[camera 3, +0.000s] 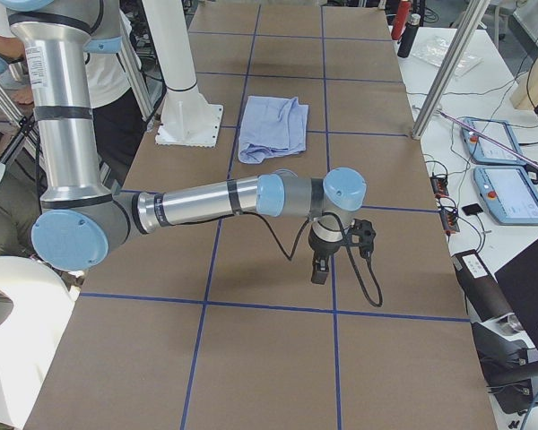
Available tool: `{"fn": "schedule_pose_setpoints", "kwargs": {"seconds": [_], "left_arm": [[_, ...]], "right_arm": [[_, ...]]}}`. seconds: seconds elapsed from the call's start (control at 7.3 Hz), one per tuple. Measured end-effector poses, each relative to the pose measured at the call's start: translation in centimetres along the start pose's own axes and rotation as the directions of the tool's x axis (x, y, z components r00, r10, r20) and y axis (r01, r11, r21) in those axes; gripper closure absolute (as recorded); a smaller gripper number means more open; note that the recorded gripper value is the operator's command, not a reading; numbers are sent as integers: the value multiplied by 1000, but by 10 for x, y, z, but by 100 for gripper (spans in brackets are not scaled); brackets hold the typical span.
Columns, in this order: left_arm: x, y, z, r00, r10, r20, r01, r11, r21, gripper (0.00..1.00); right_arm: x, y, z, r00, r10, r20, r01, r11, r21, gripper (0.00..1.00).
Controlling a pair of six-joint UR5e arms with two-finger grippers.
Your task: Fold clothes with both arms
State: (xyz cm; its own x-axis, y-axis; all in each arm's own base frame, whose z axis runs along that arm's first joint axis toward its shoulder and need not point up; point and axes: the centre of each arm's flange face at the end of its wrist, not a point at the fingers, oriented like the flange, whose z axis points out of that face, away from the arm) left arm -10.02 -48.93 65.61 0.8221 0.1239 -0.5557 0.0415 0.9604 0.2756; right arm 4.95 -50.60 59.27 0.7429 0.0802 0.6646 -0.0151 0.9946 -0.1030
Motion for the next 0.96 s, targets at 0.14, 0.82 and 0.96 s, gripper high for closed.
{"fn": "schedule_pose_setpoints", "kwargs": {"seconds": [0.14,0.82,0.96], "left_arm": [[6,0,-1,1000,2,-9,-2,1000,-2,1],[55,-6,-2,989,-90,-120,83,994,-68,1],[60,-6,-7,986,-107,-125,96,991,-90,1]], "right_arm": [[10,9,9,1000,18,-3,-18,1000,-15,0],[35,38,35,1000,11,-1,-11,1000,6,0],[35,39,35,1000,10,-1,-10,1000,7,0]]}}
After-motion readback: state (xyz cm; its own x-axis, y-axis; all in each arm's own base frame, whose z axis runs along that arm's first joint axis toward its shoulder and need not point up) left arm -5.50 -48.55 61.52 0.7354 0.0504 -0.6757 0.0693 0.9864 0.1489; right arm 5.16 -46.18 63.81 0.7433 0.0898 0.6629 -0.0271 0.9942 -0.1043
